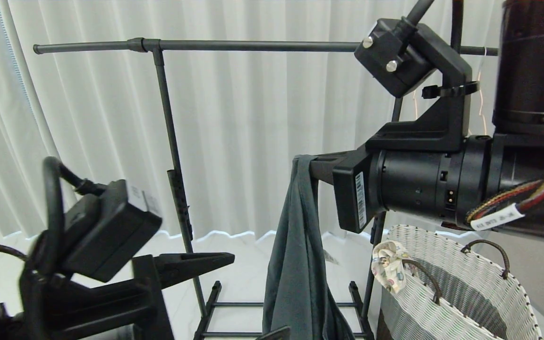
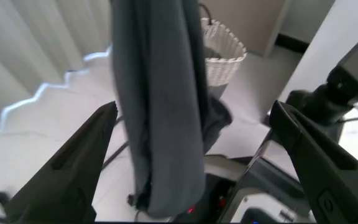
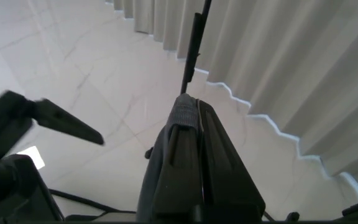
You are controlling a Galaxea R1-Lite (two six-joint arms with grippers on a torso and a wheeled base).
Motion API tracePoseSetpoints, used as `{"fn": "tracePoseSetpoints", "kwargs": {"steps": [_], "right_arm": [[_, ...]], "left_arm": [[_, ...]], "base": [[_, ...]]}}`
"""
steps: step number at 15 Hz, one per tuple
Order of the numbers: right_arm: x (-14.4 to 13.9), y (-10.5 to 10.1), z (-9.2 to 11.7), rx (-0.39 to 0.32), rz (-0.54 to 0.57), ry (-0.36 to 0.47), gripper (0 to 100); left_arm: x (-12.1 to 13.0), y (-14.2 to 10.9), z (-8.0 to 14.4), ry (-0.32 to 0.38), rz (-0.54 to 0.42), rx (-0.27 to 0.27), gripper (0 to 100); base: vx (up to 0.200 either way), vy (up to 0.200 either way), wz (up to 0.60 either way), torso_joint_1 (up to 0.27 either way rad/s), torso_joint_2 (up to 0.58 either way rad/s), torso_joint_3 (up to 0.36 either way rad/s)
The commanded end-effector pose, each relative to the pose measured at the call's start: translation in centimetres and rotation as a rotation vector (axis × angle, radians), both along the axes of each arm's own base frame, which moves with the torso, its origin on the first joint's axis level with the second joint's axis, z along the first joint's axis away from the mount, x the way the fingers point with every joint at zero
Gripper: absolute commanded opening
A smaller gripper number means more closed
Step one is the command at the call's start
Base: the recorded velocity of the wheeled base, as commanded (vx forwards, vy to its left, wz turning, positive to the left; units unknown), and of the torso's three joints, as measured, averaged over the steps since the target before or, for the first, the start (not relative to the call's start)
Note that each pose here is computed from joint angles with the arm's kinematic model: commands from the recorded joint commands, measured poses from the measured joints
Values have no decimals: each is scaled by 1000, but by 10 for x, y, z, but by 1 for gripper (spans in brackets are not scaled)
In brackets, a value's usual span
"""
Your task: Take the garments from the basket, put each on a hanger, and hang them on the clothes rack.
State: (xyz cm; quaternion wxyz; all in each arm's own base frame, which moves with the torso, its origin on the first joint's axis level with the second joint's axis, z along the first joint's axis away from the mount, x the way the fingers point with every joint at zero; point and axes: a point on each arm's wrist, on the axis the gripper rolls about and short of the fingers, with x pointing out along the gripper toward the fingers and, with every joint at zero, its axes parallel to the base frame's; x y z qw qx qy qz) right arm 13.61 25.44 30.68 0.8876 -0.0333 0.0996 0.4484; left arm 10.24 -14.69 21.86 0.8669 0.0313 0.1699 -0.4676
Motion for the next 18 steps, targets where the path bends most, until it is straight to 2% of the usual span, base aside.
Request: {"fn": "tracePoseSetpoints", "kwargs": {"steps": [1, 4, 6, 8, 10, 13, 18], "right_arm": [[1, 1, 4, 12, -4, -5, 0], [2, 2, 2, 7, -8, -2, 0], [2, 2, 3, 9, -7, -4, 0], [2, 2, 4, 12, -7, -5, 0], [2, 2, 4, 13, -7, -6, 0], [1, 0, 6, 17, -7, -8, 0], [0, -1, 6, 14, -10, -7, 0]], "left_arm": [[15, -25, -18, 56, 0, 46, 100], [18, -35, -29, 117, 8, 59, 100], [25, -42, -39, 160, 97, 68, 100], [33, -52, -51, 160, 194, 101, 100], [38, -60, -64, 171, 222, 147, 100], [41, -65, -75, 189, 229, 186, 100], [45, -66, -90, 168, 325, 265, 100]], "base": [[0, 0, 0, 0, 0, 0], [0, 0, 0, 0, 0, 0], [0, 0, 0, 0, 0, 0], [0, 0, 0, 0, 0, 0], [0, 0, 0, 0, 0, 0], [0, 0, 0, 0, 0, 0], [0, 0, 0, 0, 0, 0]]}}
